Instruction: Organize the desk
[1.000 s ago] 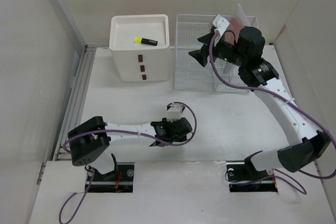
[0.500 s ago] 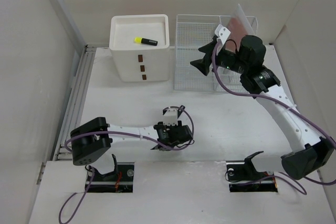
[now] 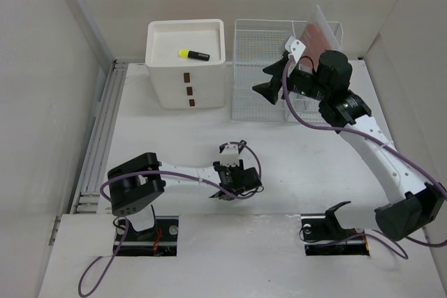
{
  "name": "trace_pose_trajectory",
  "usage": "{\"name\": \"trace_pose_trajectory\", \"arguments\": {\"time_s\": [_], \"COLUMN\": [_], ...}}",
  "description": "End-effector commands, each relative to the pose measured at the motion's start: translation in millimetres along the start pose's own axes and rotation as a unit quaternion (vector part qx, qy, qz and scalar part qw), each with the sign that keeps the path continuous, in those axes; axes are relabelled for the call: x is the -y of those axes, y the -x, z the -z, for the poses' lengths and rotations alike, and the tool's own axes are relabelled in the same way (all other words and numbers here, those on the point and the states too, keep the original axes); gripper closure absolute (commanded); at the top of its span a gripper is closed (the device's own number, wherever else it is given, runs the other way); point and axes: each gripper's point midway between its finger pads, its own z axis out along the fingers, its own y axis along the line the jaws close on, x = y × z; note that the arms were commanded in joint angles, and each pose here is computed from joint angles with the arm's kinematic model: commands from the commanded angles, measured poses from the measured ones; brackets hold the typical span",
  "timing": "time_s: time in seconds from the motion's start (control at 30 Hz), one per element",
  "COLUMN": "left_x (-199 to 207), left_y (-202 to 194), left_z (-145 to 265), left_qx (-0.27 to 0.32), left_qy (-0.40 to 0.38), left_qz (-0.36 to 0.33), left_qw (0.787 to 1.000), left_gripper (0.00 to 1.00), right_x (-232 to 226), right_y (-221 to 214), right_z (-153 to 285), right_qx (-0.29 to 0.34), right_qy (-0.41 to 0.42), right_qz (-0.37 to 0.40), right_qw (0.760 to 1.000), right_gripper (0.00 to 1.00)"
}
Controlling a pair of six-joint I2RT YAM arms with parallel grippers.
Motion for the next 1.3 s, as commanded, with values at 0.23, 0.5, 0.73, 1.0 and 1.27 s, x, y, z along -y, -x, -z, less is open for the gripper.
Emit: {"name": "trace_pose_trajectory", "arguments": {"time_s": [0.23, 0.5, 0.73, 1.0, 1.27], "left_x": [-8.9, -7.4, 3.7, -10.2, -59.0], "left_y": [-11.6, 10.6, 91.8, 198.1, 330.8], "left_z": [-4.5, 11.0, 64.8, 116.4, 146.9], "left_qx": [-0.018, 0.005, 0.093, 0.19, 0.303], "left_qy": [0.021, 0.016, -0.013, -0.028, -0.027], "left_qz": [0.021, 0.035, 0.046, 0.058, 0.072], "left_qw": [0.999, 0.999, 0.995, 0.98, 0.95], "left_gripper": [0.87, 1.0, 1.0, 1.0, 1.0], "right_x": [2.7, 3.2, 4.7, 10.1, 13.3], "right_y": [20.4, 17.1, 10.5, 9.3, 2.2], "right_z": [12.9, 15.3, 15.4, 17.4, 19.1], "right_qx": [0.041, 0.041, 0.037, 0.04, 0.037], "right_qy": [0.001, 0.001, 0.002, -0.003, -0.003], "right_qz": [0.017, 0.017, 0.014, 0.012, 0.009], "right_qw": [0.999, 0.999, 0.999, 0.999, 0.999], "right_gripper": [0.3, 0.3, 0.3, 0.3, 0.3]}}
